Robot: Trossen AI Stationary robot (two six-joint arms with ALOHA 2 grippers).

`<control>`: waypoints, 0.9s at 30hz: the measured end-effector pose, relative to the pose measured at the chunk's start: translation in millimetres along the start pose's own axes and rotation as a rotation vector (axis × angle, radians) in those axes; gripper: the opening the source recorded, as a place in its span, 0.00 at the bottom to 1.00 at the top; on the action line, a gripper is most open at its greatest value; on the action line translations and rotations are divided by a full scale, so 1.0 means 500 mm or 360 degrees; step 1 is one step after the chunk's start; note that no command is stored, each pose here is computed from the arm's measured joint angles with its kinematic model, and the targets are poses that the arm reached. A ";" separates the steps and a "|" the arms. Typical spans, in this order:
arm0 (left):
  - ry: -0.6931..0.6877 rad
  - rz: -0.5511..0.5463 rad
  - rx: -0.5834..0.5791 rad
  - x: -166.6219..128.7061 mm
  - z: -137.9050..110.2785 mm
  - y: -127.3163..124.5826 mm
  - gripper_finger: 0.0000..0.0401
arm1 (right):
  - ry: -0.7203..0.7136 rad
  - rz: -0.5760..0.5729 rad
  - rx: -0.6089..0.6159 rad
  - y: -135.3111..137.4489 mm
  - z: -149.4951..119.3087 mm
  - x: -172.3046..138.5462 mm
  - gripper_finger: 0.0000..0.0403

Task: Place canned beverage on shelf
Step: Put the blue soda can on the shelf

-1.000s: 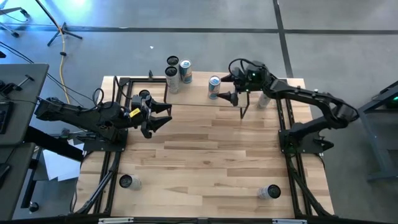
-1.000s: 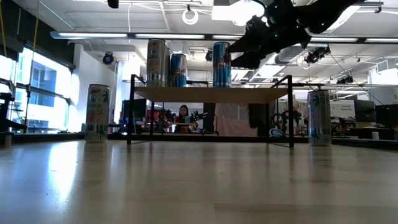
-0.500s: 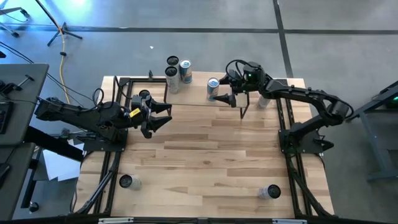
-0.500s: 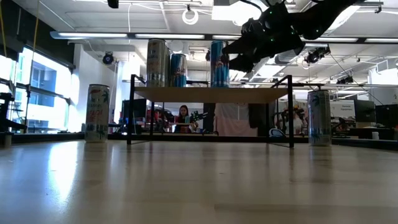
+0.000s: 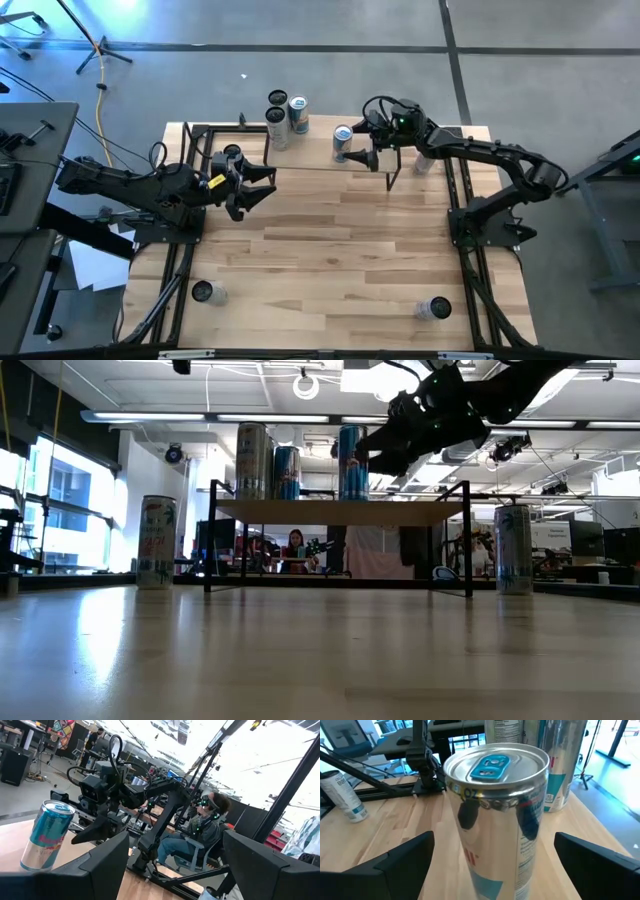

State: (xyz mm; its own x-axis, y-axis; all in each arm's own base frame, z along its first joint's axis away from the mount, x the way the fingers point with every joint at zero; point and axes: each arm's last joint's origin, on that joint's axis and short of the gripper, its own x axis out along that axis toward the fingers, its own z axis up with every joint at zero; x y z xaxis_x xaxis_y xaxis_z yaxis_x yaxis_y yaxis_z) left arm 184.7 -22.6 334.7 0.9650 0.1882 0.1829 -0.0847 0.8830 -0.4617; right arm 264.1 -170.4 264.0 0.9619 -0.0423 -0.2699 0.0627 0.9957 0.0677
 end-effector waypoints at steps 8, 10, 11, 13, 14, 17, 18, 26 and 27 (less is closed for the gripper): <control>-0.0011 0.0023 -0.0002 0.000 0.000 0.001 0.74 | 0.0025 0.0038 0.0053 -0.010 -0.025 0.030 0.99; -0.0011 0.0024 -0.0001 0.000 0.000 0.001 0.74 | 0.0030 0.0038 0.0056 -0.011 -0.027 0.033 0.99; -0.0011 0.0025 0.0000 0.000 0.000 0.001 0.74 | 0.0031 0.0038 0.0057 -0.011 -0.027 0.033 0.99; -0.0013 0.0028 -0.0001 0.000 0.000 0.001 0.74 | 0.0029 0.0037 0.0056 -0.011 -0.027 0.033 0.99; -0.0013 0.0028 -0.0001 0.000 0.001 0.001 0.74 | 0.0029 0.0037 0.0056 -0.011 -0.027 0.033 0.99; -0.0020 0.0045 0.0000 0.000 0.001 0.002 0.74 | 0.0033 0.0037 0.0113 -0.011 -0.028 0.033 0.99; -0.0023 0.0050 -0.0001 0.000 0.001 0.002 0.74 | 0.0038 0.0038 0.0119 -0.011 -0.028 0.033 0.99; -0.0030 0.0065 -0.0041 0.000 0.001 0.002 0.74 | 0.0040 0.0013 0.0106 -0.012 -0.028 0.033 0.99; -0.0030 0.0065 -0.0041 0.000 0.001 0.002 0.74 | 0.0043 -0.0012 0.0106 -0.013 -0.029 0.033 0.99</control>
State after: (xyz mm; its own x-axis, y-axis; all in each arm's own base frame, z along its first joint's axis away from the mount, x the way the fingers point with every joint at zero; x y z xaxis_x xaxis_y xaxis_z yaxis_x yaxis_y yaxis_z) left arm 184.4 -21.3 334.6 0.9560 0.2322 0.1793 -0.1175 0.8631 -0.4912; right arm 275.7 -176.2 245.4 0.9540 -0.0464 -0.2961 0.0882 0.9877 0.1294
